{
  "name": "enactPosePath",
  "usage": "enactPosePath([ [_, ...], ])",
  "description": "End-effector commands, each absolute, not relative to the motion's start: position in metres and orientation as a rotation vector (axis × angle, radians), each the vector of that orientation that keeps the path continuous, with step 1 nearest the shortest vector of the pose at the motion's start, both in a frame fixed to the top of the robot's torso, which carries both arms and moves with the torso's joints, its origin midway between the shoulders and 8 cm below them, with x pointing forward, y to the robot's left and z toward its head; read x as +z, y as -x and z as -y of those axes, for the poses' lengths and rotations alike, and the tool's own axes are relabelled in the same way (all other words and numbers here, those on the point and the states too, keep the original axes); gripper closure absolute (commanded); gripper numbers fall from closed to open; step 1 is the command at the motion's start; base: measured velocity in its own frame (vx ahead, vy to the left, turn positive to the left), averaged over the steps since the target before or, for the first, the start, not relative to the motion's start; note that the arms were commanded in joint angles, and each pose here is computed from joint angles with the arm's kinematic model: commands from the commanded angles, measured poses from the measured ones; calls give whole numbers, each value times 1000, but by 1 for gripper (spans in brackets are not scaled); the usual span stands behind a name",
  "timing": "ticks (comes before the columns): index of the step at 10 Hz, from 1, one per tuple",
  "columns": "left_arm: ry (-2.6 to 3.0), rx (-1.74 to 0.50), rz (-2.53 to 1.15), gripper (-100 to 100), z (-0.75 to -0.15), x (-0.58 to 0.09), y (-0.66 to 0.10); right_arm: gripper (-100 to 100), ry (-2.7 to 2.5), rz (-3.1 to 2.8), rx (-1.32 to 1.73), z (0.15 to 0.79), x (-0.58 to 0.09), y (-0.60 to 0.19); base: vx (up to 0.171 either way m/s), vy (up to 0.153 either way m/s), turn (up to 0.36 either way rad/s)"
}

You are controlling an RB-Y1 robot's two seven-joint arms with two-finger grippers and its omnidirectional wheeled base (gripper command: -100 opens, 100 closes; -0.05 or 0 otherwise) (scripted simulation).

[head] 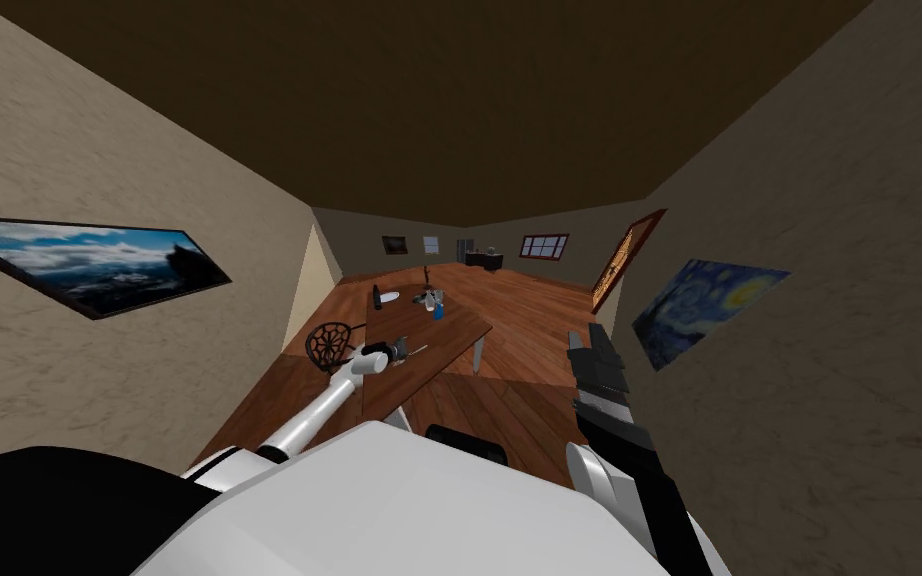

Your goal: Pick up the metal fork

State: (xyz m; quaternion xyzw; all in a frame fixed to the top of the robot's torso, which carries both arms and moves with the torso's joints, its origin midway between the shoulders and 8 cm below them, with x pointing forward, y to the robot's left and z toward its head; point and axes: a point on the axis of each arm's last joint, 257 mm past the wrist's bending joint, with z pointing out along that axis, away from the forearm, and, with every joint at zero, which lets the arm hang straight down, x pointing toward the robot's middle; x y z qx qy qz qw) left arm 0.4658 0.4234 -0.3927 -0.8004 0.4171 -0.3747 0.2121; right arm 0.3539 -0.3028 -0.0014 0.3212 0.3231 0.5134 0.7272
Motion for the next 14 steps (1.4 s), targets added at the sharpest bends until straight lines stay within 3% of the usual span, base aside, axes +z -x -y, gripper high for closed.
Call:
enactPosePath([
  [1, 2305, -986, -1144, -100, -436, -405, -458, 0, -708, -712, 1132, 303, -1, -354, 12, 1, -241],
  [14, 2739, -515, -971, -100, -515, -475, -362, 0, -708, -712, 1132, 303, -1, -354, 15, 3, -134],
])
